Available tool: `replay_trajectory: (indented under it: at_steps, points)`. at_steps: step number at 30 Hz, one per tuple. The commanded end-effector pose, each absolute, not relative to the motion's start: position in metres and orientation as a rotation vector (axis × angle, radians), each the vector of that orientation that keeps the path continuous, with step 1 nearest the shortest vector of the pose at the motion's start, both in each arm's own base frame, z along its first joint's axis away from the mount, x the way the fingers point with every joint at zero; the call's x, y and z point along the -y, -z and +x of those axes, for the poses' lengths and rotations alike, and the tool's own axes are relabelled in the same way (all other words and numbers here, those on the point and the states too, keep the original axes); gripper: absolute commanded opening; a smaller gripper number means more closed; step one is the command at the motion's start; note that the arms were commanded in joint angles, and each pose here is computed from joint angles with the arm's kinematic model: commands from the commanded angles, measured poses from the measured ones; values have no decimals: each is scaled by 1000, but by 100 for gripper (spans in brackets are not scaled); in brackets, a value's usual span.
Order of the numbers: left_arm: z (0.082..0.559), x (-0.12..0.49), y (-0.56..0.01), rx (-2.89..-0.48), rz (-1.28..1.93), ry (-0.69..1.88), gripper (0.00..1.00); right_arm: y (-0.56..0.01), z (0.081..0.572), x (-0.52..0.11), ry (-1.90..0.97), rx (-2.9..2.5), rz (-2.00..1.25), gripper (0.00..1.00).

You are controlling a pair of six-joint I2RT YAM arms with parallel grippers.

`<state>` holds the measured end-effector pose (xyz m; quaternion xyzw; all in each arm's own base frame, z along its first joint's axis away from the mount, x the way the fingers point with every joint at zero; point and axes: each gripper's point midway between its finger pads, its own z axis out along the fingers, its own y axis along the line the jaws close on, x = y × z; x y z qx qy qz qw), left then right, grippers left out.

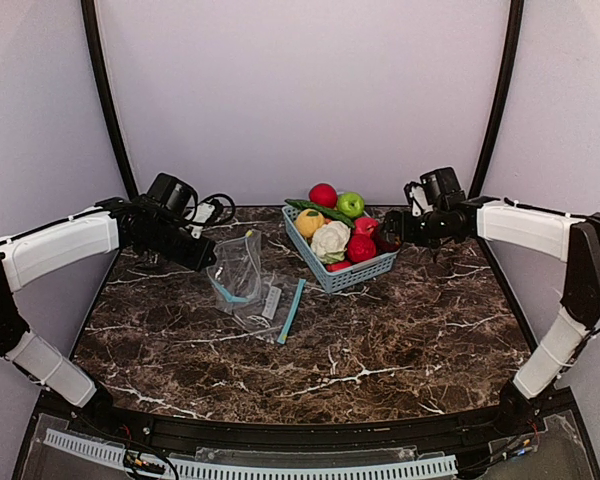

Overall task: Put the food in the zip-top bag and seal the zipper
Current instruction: Pick up the fake fruit from the bin.

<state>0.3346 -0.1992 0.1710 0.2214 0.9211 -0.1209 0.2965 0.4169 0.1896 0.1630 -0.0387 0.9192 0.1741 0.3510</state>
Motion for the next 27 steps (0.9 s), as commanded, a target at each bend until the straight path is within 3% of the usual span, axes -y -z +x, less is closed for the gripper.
replay_trajectory:
  at_steps: [1, 19, 27]
  points:
    - [329, 199, -175, -2440, 578, 362, 1, -163, 440, -188, -472, -2343, -77, 99]
    - [327, 201, -174, -2440, 577, 386, 1, -145, 457, -197, -598, -2340, -112, 83]
    - [327, 200, -173, -2441, 574, 381, 1, -150, 458, -199, -611, -2319, -121, 67]
